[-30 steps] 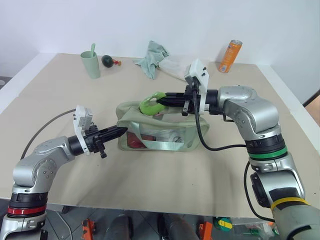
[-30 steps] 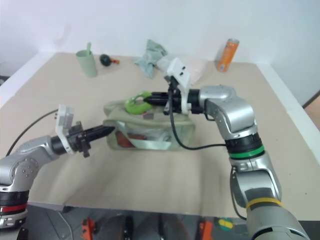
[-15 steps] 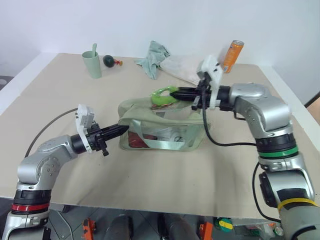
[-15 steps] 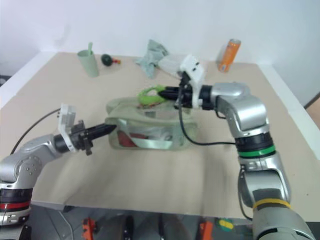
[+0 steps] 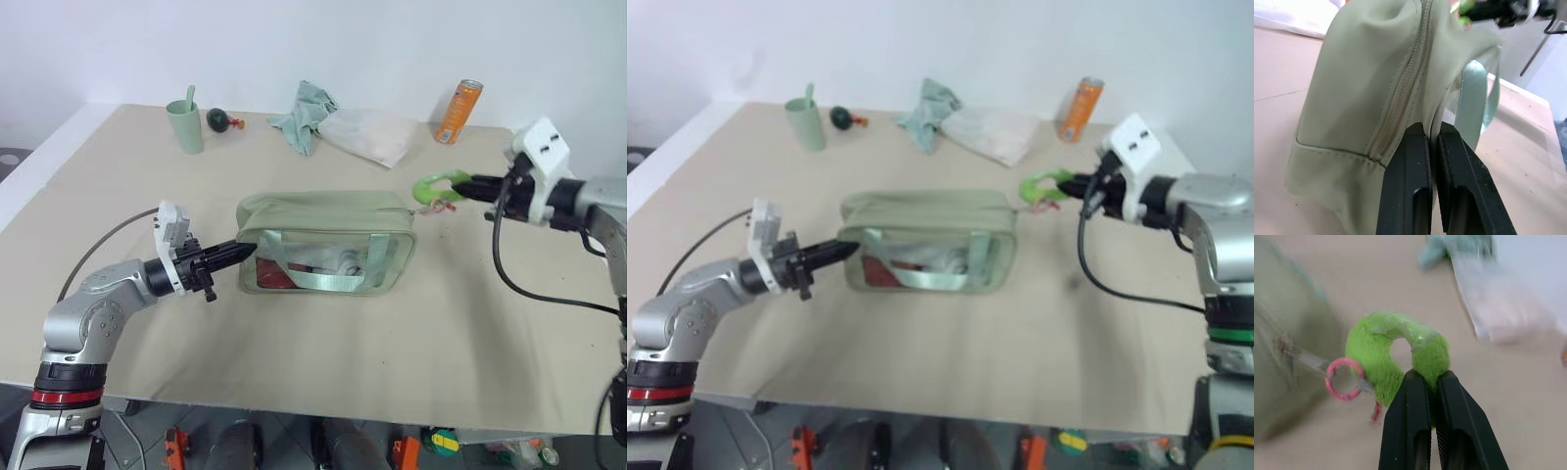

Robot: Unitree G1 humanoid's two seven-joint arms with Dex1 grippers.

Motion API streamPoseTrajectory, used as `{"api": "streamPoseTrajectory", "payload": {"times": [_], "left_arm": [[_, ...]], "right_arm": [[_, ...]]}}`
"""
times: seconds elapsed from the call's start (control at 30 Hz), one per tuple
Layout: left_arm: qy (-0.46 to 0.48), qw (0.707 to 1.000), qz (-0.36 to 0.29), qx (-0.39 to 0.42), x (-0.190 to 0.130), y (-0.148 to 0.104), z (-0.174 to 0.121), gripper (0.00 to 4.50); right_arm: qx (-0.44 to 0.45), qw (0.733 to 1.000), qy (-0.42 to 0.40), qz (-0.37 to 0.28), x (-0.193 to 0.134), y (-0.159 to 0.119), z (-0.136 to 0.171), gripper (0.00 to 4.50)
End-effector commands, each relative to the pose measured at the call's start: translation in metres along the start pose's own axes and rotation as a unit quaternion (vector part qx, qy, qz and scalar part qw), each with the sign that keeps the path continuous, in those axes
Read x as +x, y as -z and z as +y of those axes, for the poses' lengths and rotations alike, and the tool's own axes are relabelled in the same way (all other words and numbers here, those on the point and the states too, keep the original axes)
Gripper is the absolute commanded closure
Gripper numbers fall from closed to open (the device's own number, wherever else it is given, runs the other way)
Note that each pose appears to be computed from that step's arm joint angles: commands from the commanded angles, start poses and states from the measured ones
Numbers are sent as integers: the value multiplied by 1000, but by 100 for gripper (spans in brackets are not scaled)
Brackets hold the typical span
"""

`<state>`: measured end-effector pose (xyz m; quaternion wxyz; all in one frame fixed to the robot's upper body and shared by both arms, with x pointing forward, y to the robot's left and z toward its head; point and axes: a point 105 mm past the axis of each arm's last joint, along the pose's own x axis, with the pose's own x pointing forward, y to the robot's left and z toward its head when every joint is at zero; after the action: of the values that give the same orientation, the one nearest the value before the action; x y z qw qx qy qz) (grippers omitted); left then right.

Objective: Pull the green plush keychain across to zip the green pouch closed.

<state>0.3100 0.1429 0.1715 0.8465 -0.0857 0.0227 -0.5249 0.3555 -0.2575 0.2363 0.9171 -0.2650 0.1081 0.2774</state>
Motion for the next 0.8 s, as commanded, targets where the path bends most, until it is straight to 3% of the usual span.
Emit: {"api": "streamPoseTrajectory", "payload": {"times": [0.03, 0.3, 0.47, 0.6, 0.63, 0.73, 0.8], "left_arm": [[-8, 1000, 15, -9, 0, 6, 5, 450], [-5, 1000, 13, -19, 3, 5, 5, 450], [-12, 999, 11, -28, 2, 3, 7, 450], [-18, 999, 11, -35, 2, 3, 8, 450], [-19, 999, 12, -35, 2, 3, 9, 450], [-23, 999, 6, -35, 2, 1, 10, 450], [-29, 999, -7, -38, 2, -4, 12, 373]], "right_arm": [[-26, 997, 52, 52, -4, 19, -9, 447], [-18, 997, -34, 68, 43, 45, 56, 447], [-16, 997, -57, 54, 52, 38, 68, 447], [-6, 998, -45, 46, 51, 33, 60, 447], [0, 998, -45, 38, 50, 29, 58, 377], [21, 999, -39, 1, 42, 13, 49, 285], [36, 999, -28, -9, 36, 10, 41, 207]]}}
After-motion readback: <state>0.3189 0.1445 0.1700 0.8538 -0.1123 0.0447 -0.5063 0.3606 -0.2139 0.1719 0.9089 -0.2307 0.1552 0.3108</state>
